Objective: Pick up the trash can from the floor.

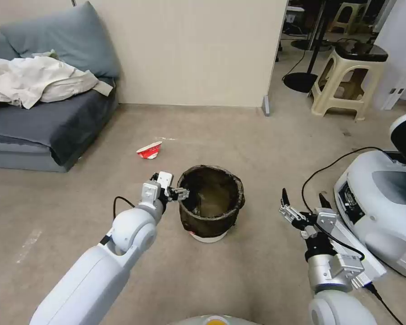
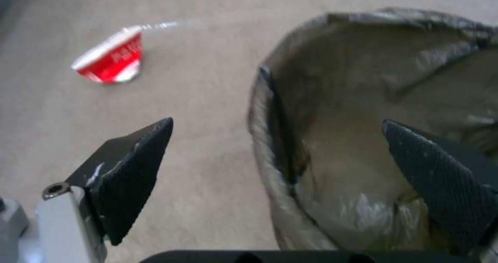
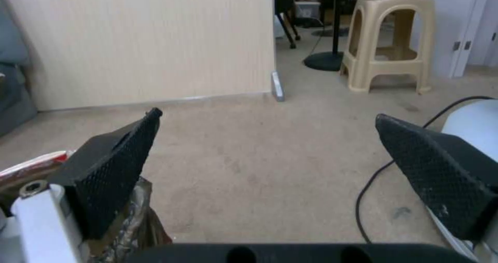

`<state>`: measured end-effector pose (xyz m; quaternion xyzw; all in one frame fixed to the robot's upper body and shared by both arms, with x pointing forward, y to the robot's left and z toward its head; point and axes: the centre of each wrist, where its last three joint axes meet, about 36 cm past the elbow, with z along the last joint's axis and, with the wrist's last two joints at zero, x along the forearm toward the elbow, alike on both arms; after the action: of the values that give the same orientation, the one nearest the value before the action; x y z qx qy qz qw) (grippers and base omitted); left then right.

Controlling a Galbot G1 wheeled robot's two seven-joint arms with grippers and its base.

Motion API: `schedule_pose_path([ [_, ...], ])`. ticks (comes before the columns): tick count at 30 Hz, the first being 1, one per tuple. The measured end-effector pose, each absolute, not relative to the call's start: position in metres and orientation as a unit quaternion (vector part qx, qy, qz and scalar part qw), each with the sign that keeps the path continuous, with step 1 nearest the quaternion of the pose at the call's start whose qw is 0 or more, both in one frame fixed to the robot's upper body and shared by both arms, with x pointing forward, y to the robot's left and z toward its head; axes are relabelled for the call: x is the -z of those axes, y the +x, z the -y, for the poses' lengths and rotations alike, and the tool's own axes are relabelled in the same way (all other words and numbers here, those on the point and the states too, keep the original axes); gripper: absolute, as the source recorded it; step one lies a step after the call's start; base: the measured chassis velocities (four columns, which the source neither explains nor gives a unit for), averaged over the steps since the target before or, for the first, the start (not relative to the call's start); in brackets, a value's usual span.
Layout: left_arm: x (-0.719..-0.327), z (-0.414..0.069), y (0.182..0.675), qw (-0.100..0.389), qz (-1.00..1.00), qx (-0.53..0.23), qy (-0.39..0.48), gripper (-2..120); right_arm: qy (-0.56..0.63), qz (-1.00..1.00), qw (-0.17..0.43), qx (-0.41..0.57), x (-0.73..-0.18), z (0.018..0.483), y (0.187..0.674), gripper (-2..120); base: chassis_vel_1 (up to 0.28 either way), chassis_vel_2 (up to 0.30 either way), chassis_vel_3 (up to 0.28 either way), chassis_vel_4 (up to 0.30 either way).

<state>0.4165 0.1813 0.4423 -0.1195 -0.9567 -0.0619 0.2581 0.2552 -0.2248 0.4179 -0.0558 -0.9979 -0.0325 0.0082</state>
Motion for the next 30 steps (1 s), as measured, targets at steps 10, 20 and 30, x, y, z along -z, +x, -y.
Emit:
schedule_pose_path([
  [10, -0.431, -0.163, 0.425, 0.283, 0.95, 0.044, -0.123, 100, -0.06, 0.998, 0.008, 0.032, -0.418, 0.226, 0.255, 100, 0.0, 0.0, 0.0, 0.0],
  [20, -0.415, -0.154, 0.446, 0.31, 0.946, 0.024, -0.092, 100, -0.062, 0.998, 0.01, 0.03, -0.417, 0.227, 0.255, 100, 0.0, 0.0, 0.0, 0.0],
  [30, -0.397, -0.161, 0.461, 0.33, 0.941, 0.023, -0.066, 100, -0.063, 0.997, 0.016, 0.03, -0.412, 0.228, 0.255, 100, 0.0, 0.0, 0.0, 0.0],
])
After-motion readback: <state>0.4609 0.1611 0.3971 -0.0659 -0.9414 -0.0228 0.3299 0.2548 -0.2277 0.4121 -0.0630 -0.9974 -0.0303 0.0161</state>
